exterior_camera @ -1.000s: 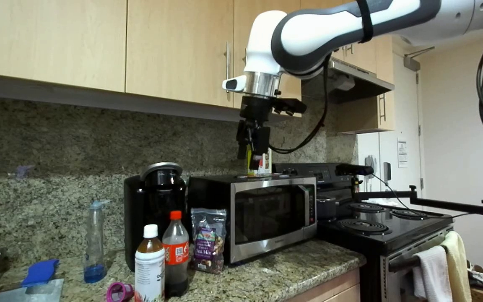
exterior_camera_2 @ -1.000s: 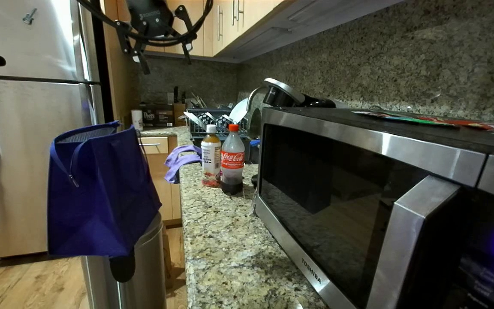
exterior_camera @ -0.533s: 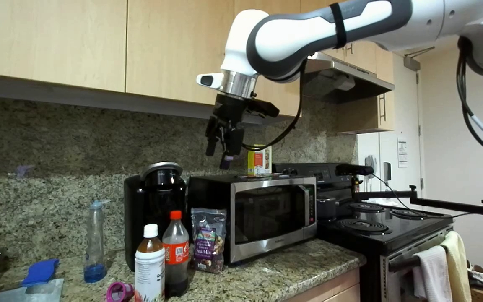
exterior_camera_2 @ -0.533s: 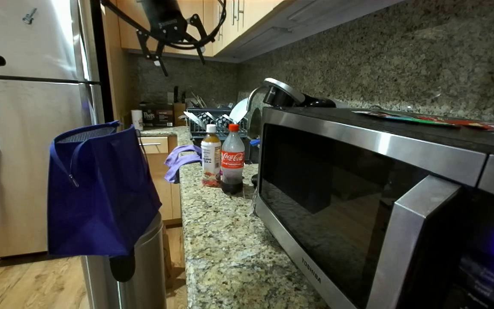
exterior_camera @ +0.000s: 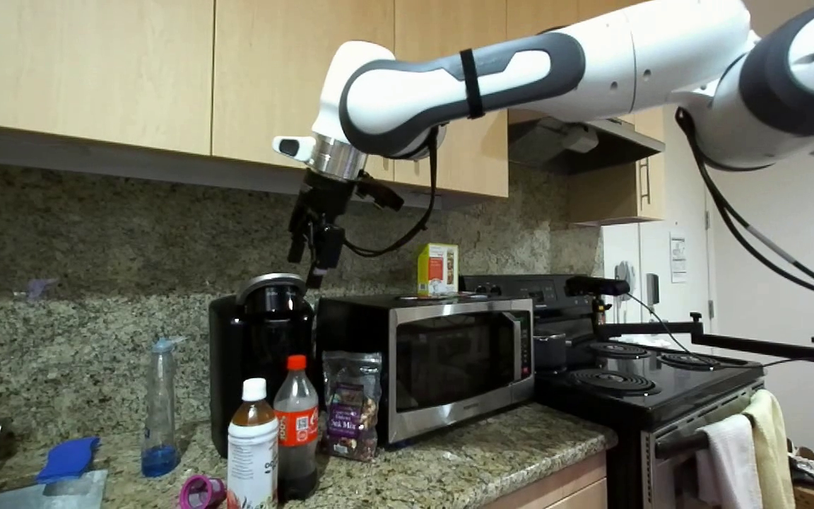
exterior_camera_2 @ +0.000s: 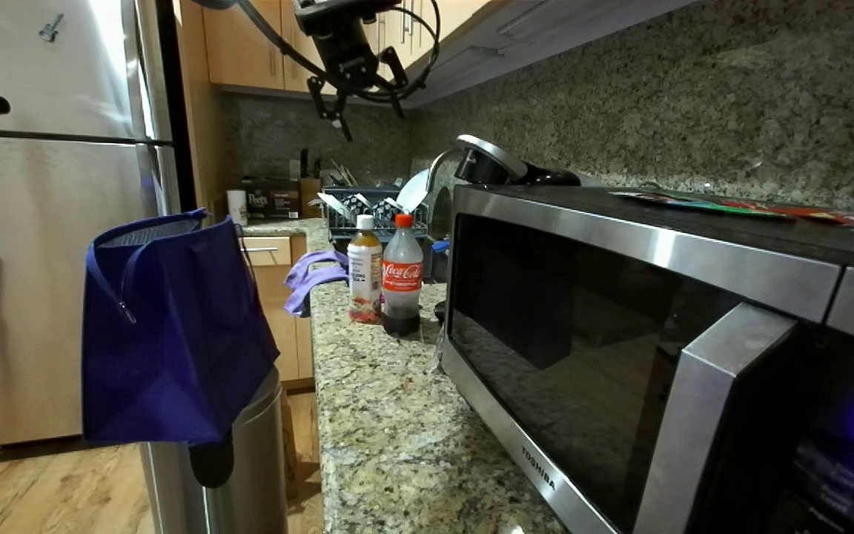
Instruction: Close the lid of the machine beside the microwave
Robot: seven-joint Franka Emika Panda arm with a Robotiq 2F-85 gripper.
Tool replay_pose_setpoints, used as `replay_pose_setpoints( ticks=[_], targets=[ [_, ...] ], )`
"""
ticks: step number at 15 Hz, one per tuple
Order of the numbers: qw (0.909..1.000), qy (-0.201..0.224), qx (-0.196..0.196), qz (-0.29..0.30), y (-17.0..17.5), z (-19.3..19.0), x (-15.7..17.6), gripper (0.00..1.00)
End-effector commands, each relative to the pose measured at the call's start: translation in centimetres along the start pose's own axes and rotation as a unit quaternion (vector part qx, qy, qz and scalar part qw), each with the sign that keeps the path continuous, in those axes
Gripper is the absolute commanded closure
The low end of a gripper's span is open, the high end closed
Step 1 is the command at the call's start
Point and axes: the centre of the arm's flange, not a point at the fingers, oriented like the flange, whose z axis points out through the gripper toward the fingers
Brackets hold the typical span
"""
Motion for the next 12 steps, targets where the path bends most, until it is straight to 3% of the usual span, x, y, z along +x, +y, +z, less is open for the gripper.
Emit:
replay_pose_setpoints(
  ticks=[1, 6, 12],
  targets=[
    [0.9995, 0.011, -0.028, -0.009, 4.4, -0.7, 1.4, 0.0],
    [0.9981, 0.015, -0.06, -0.002, 7.1, -0.6, 2.0, 0.0],
    [0.9944, -0.01, -0.104, -0.01, 8.0, 2.8, 2.0, 0.0]
  ],
)
